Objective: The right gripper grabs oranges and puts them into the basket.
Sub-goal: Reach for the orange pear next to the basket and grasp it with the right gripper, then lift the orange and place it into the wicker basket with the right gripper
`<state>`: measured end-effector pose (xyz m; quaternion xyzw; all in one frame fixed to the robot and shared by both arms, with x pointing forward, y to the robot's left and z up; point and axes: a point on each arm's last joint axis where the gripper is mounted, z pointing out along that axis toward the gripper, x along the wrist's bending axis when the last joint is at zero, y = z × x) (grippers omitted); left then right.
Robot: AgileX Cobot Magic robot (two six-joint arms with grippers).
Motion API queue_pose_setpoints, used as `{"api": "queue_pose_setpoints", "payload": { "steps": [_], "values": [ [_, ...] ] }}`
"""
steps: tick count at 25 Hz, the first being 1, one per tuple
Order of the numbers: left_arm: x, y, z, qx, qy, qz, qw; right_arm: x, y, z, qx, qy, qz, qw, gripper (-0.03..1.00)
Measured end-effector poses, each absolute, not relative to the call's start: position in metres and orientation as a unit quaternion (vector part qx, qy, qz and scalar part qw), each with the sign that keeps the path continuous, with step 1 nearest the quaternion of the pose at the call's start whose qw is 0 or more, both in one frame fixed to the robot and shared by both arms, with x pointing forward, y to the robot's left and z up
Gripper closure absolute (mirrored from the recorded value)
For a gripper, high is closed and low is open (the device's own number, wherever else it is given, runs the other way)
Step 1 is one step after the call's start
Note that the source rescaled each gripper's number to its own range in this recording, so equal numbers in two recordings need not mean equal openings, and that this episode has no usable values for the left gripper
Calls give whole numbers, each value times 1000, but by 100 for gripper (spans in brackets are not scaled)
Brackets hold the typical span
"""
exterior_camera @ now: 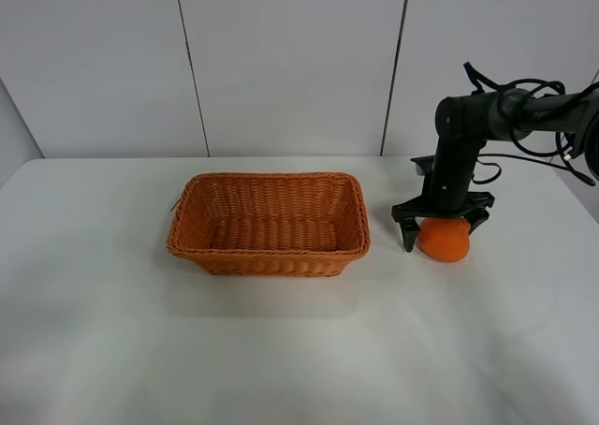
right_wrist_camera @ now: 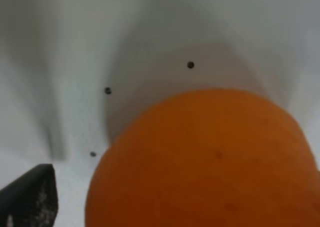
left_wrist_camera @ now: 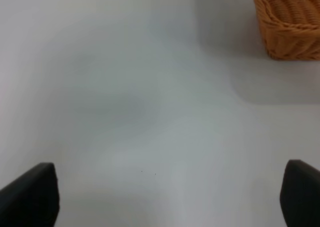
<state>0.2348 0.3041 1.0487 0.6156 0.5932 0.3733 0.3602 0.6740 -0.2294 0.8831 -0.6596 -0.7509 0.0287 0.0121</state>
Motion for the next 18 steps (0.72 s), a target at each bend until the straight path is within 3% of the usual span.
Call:
{"api": "queue_pose_setpoints", "payload": {
  "steps": [2, 4, 6, 7, 8, 13, 18],
  "values": [
    [235, 304, 1049, 616, 593, 373, 360, 675, -230, 885, -658, -752, 28, 8, 8],
    [235, 304, 1049, 616, 593, 373, 360, 676, -230, 887, -657, -753, 29, 4, 37],
    [235, 304, 1049, 616, 593, 373, 360, 678, -231, 892, -656, -755, 32, 0, 77],
    [235, 304, 1049, 616, 593, 373, 360, 679, -231, 895, -655, -754, 34, 0, 90],
    [235, 304, 1049, 616, 593, 373, 360, 681, -231, 901, -655, -755, 33, -3, 97],
    [235, 304, 1049, 616, 593, 373, 360, 695, -228, 941, -648, -761, -4, -31, 97],
    [235, 304, 1049, 616, 593, 373, 360, 701, -227, 1022, -642, -754, -91, -102, 97]
  ]
}}
